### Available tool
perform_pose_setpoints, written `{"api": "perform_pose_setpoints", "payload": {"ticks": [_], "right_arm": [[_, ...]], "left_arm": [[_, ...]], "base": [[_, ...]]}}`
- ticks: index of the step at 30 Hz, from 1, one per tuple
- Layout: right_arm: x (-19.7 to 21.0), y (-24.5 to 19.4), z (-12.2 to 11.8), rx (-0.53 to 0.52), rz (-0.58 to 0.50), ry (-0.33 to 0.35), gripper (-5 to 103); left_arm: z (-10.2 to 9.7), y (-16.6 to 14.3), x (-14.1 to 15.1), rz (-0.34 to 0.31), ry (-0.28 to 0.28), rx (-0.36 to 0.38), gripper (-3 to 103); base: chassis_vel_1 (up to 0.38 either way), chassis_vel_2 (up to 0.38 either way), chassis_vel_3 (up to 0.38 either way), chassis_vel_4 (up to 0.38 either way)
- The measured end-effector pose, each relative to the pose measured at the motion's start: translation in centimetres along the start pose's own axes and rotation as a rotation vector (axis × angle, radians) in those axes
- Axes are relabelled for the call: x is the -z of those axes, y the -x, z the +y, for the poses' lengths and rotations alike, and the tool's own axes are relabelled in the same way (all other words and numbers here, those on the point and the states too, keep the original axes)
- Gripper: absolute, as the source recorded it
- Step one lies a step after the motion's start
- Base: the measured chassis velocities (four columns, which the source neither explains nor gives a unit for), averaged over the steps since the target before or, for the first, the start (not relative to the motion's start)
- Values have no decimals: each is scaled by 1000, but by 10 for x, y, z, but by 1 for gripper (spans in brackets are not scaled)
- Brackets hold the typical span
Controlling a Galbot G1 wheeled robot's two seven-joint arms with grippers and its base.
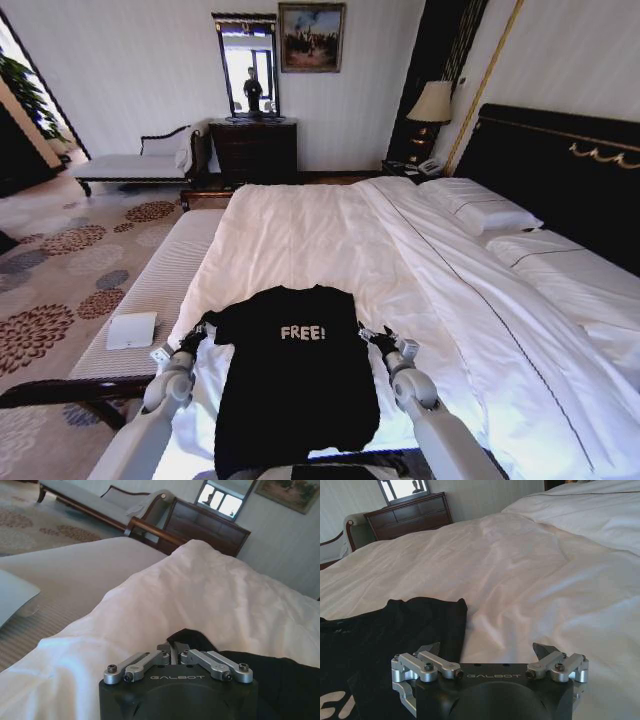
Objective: Fold the clothes on the bed.
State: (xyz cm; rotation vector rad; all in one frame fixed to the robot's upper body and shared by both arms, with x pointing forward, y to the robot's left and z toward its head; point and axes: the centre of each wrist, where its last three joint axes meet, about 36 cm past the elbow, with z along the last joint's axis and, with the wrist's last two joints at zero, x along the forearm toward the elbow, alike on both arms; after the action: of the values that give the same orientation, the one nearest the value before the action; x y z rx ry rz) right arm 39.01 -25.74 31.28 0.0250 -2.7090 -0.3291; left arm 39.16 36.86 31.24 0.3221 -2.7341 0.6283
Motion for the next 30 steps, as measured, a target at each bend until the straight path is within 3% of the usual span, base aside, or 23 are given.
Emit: {"api": "perform_pose_setpoints", "payload": {"ticks": [2, 7, 10, 14, 15, 26, 30], "right_arm": [[0, 1, 1, 2, 0, 1, 100], [2, 2, 1, 5, -1, 7, 100], [3, 4, 2, 10, -2, 7, 100], [3, 5, 6, 17, 0, 10, 100], [2, 5, 6, 17, 1, 10, 100], [5, 6, 1, 17, 0, 7, 100], [8, 8, 2, 22, -4, 16, 100]], "left_arm": [[1, -1, 0, 2, -4, 4, 4], [5, -9, -4, 11, -12, 9, 19], [6, -8, -3, 11, -7, 4, 34], [5, 0, 2, 1, -1, -3, 45], [5, 1, 3, 0, -1, -4, 54], [-2, 13, 6, -1, -19, -13, 34], [-3, 17, 8, 10, -29, -16, 19]], "base": [[0, 0, 0, 0], [0, 0, 0, 0], [0, 0, 0, 0], [0, 0, 0, 0], [0, 0, 0, 0], [0, 0, 0, 0], [0, 0, 0, 0]]}}
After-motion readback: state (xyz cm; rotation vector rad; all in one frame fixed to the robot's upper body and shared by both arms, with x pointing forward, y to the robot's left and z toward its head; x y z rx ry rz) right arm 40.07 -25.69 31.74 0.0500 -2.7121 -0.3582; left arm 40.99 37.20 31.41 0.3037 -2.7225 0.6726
